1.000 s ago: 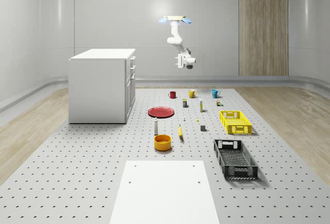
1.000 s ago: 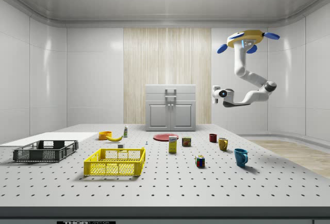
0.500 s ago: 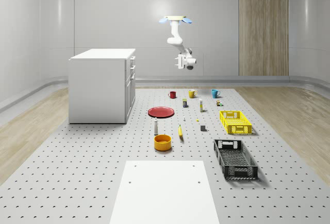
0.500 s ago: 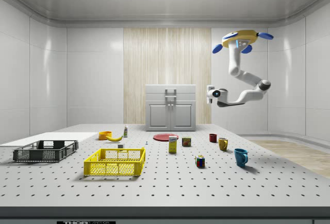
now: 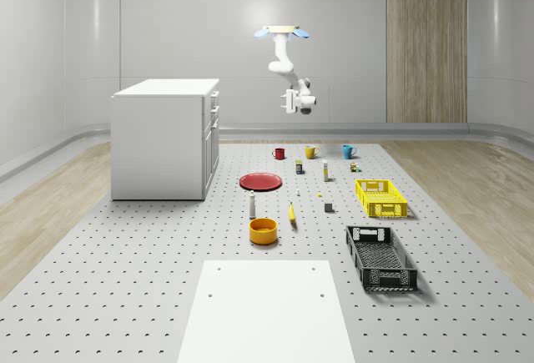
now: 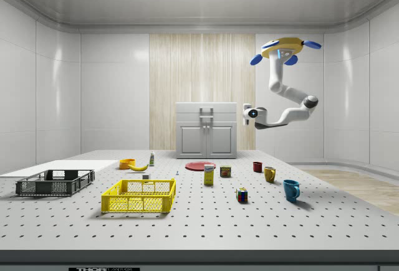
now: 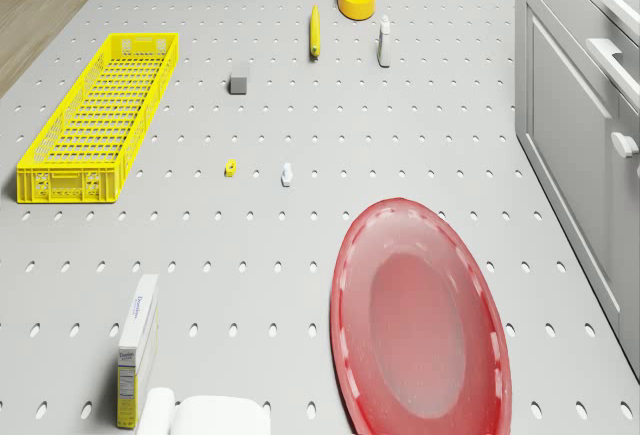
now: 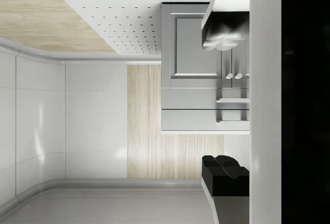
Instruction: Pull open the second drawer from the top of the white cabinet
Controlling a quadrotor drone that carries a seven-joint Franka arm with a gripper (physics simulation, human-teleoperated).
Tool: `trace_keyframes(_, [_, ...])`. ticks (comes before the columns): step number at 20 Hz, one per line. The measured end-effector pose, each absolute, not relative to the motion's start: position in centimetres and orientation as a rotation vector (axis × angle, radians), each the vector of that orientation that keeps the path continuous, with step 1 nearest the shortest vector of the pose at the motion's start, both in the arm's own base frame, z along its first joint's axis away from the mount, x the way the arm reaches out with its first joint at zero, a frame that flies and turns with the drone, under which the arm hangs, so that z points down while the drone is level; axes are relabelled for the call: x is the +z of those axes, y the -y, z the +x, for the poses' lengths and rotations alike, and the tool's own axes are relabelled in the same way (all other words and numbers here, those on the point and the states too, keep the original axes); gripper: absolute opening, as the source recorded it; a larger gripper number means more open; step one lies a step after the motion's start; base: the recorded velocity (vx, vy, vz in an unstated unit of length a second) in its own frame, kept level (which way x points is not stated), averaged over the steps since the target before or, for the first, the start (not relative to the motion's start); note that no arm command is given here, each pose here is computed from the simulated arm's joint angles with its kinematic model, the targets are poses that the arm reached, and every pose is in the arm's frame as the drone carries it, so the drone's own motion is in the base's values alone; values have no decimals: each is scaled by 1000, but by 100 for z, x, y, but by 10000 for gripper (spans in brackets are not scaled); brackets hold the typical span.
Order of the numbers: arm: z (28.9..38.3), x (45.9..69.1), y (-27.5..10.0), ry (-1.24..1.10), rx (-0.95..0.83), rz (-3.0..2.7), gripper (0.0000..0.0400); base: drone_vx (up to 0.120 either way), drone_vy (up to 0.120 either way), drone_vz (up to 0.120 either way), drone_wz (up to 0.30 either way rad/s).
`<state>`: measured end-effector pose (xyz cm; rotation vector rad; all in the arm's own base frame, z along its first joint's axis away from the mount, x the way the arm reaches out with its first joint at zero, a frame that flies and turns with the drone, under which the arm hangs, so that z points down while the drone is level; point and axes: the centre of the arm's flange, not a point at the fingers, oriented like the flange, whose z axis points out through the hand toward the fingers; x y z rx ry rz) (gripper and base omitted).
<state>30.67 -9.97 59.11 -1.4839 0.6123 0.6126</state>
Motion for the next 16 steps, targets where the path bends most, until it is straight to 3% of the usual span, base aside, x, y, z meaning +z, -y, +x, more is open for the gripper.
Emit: trace_keyframes(16, [3067,5910,997,-613,613,-1484,300,120,-120,0,0])
